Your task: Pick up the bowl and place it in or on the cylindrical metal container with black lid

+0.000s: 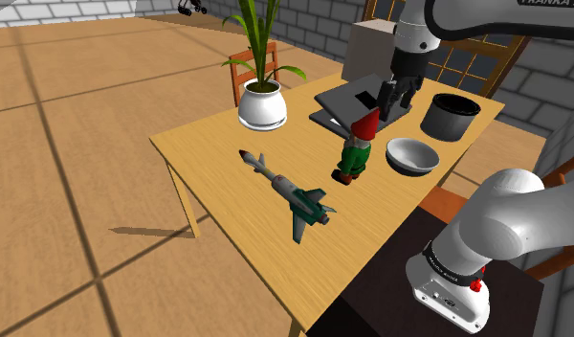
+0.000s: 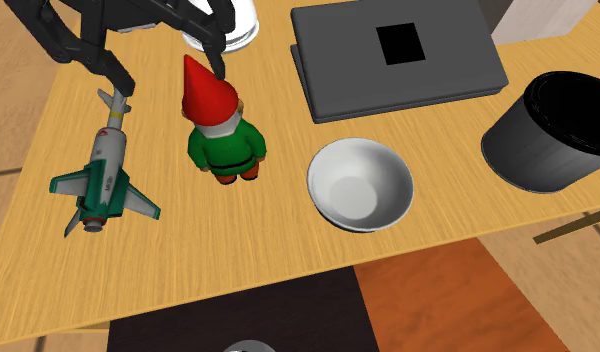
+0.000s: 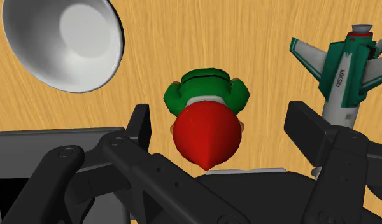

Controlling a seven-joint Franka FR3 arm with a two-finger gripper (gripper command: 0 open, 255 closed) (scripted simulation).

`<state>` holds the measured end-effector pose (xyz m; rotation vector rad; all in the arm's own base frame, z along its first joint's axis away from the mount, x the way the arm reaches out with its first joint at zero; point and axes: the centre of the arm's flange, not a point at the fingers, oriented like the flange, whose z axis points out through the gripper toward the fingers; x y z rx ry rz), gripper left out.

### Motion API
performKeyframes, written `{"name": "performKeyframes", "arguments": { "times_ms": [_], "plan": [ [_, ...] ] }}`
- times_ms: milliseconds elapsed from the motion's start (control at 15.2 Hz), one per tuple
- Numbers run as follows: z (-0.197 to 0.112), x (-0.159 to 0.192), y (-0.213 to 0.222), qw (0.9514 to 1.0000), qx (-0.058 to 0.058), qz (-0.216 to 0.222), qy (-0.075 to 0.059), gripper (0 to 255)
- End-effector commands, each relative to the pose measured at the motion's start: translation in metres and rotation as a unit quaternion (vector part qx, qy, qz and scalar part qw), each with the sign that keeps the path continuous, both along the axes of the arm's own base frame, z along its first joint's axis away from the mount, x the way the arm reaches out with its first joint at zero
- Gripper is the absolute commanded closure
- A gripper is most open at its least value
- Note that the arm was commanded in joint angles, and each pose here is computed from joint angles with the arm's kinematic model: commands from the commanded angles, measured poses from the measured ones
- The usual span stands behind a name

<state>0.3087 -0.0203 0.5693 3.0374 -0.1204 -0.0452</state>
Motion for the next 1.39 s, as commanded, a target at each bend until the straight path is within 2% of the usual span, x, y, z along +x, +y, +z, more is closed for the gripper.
{"name": "performKeyframes", "arguments": {
  "times_ms": [0, 594, 1254, 1320],
  "plan": [
    [0.000, 0.000, 0.000, 1.0000, 0.000, 0.000, 0.000, 0],
    [-0.103, -0.015, -0.047, 0.9985, -0.039, 0.034, 0.019, 0],
    [-0.212, -0.031, -0.109, 0.9933, -0.081, 0.071, 0.041, 0],
    [-0.217, -0.032, -0.110, 0.9933, -0.081, 0.071, 0.041, 0]
  ]
}}
